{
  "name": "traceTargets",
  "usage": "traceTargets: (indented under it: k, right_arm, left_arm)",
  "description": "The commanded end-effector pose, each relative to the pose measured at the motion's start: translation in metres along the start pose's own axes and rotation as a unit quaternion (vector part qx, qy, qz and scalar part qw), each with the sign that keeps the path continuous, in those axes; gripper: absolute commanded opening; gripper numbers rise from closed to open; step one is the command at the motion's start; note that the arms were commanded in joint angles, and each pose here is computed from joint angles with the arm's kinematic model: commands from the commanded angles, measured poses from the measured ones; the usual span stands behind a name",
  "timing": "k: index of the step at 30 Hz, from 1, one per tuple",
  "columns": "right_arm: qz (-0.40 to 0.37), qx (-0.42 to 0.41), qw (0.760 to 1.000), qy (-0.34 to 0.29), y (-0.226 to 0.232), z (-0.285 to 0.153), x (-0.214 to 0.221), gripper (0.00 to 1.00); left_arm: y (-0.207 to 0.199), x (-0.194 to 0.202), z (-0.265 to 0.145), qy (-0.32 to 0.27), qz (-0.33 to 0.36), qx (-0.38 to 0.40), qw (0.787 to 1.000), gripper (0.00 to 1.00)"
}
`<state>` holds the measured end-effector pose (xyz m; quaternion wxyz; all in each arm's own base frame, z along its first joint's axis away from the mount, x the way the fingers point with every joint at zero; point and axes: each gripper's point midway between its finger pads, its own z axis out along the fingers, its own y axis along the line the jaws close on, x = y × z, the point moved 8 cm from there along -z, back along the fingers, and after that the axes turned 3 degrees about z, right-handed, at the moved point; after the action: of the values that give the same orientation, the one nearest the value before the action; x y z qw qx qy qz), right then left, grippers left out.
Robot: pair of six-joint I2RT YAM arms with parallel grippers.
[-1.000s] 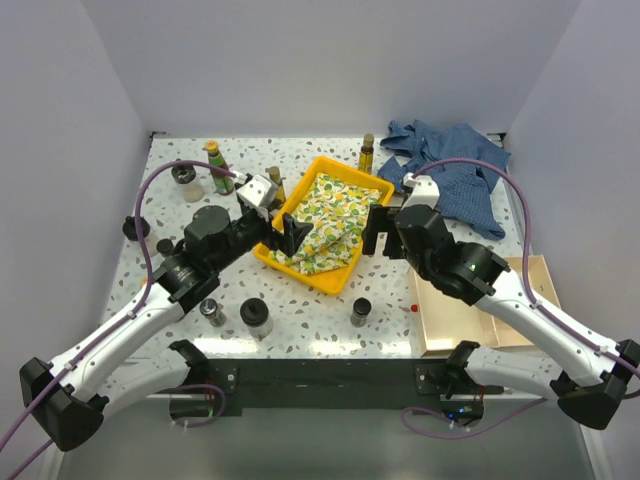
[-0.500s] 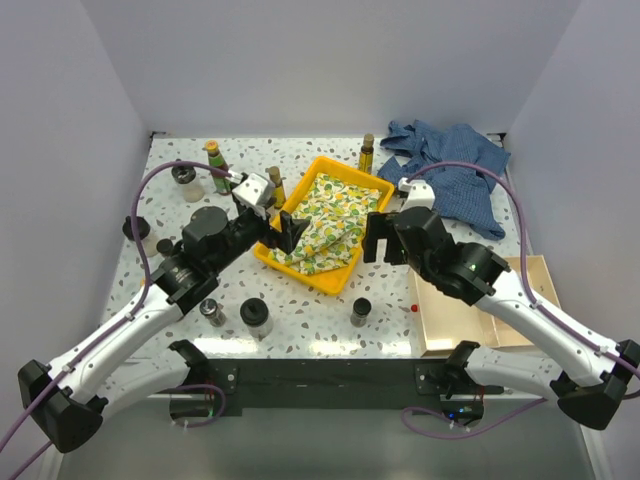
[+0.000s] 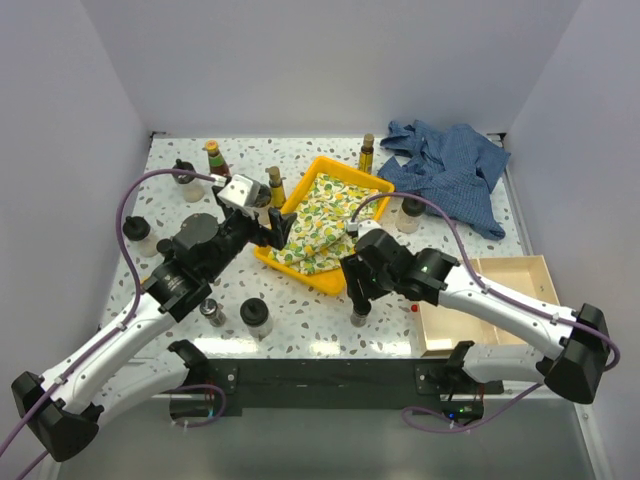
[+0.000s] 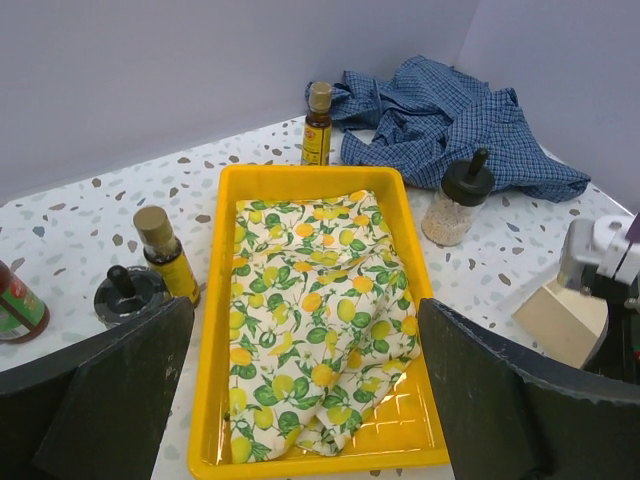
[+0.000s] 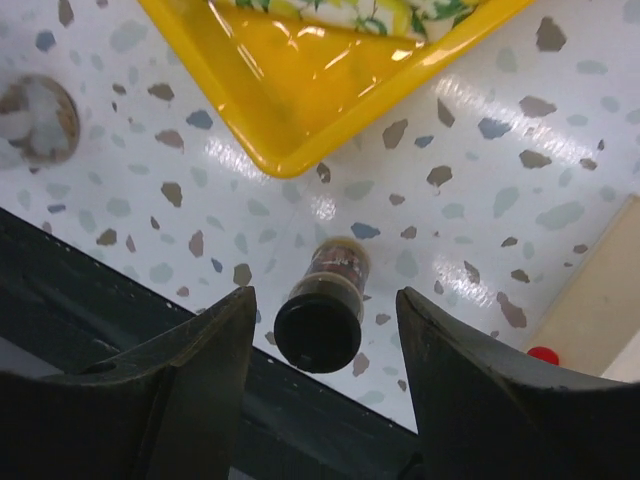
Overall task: Organize the condiment bottles
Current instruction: Pick up the bottle from the center of the board.
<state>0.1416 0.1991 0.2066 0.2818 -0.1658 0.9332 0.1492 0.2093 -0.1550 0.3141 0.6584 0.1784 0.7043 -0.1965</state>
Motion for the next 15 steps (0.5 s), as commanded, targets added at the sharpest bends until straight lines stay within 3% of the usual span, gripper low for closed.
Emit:
traceTargets:
  k: [1,15]
  right_arm:
    - [-0.007,0.026,1.0,0.016,0.001,0.003,0.012,0.61]
    - [0.006,0.019,0.999,0.042,0.002,0.02,0.037,0.61]
  left_arm:
    - [0.0,-0.009,0.0,-0.026,-0.004,-0.007,1.0,1.0]
    - [-0.001,-0.006,0.004,-0.015,-0.001,-0.001,1.0,1.0]
